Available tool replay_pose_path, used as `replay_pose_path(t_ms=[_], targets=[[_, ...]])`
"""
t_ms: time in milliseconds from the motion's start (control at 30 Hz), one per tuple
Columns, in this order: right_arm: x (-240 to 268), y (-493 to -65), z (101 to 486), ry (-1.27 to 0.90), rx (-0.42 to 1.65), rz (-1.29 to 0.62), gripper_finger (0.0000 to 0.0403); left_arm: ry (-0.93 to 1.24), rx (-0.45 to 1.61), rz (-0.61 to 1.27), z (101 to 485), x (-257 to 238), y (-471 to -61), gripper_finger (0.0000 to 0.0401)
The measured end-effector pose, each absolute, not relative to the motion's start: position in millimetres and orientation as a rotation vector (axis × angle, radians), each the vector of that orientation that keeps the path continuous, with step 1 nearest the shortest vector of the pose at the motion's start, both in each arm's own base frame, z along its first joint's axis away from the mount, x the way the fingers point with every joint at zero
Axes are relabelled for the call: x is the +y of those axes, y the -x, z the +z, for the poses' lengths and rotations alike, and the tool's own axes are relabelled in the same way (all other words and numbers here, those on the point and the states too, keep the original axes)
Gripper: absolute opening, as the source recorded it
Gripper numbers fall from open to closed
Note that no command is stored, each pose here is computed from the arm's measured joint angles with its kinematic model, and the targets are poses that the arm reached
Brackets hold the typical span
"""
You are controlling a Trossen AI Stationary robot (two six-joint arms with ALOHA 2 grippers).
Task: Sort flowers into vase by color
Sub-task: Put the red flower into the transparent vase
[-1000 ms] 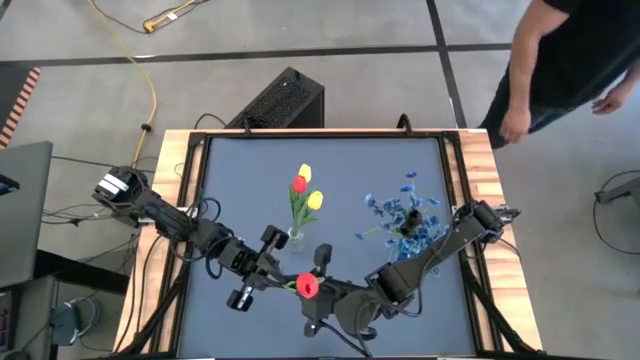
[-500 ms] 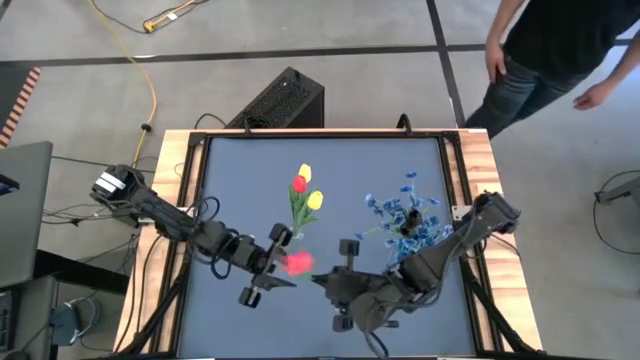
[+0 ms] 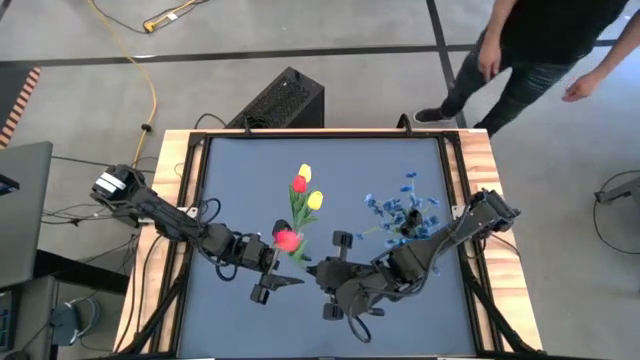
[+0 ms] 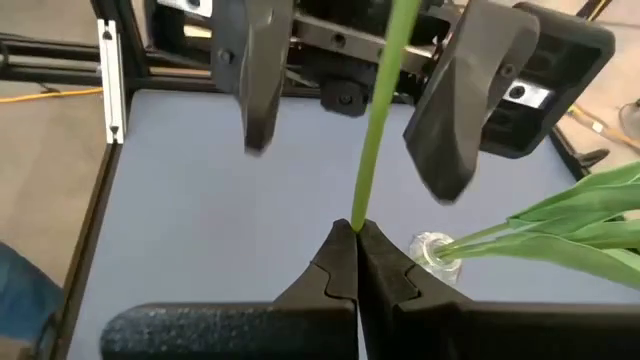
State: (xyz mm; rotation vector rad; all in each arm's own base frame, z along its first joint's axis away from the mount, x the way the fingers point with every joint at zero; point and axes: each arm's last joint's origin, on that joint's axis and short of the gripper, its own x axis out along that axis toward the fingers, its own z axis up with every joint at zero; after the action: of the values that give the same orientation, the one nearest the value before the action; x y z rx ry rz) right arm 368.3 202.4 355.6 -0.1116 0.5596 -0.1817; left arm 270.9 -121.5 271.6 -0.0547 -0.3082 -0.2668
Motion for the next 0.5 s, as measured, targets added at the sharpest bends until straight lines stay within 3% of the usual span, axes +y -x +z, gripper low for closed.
replay_pose_path(t_ms=[233, 367, 500], targets=[[193.8, -373.0, 354.8, 0.073, 0.576, -0.181, 0.0018, 0.052, -0.301, -0.255, 271.0, -121.1, -271.3, 0.0182], [192.2, -373.3, 353.9, 0.075, 0.589, -0.175, 0.002, 0.053, -0.301, -0.238, 270.9, -120.6, -271.4, 0.0107], [191.4, -371.8, 352.1, 0.091, 0.612, -0.178, 0.0058, 0.056, -0.298, -0.211, 270.9, -119.8, -271.6, 0.0015]])
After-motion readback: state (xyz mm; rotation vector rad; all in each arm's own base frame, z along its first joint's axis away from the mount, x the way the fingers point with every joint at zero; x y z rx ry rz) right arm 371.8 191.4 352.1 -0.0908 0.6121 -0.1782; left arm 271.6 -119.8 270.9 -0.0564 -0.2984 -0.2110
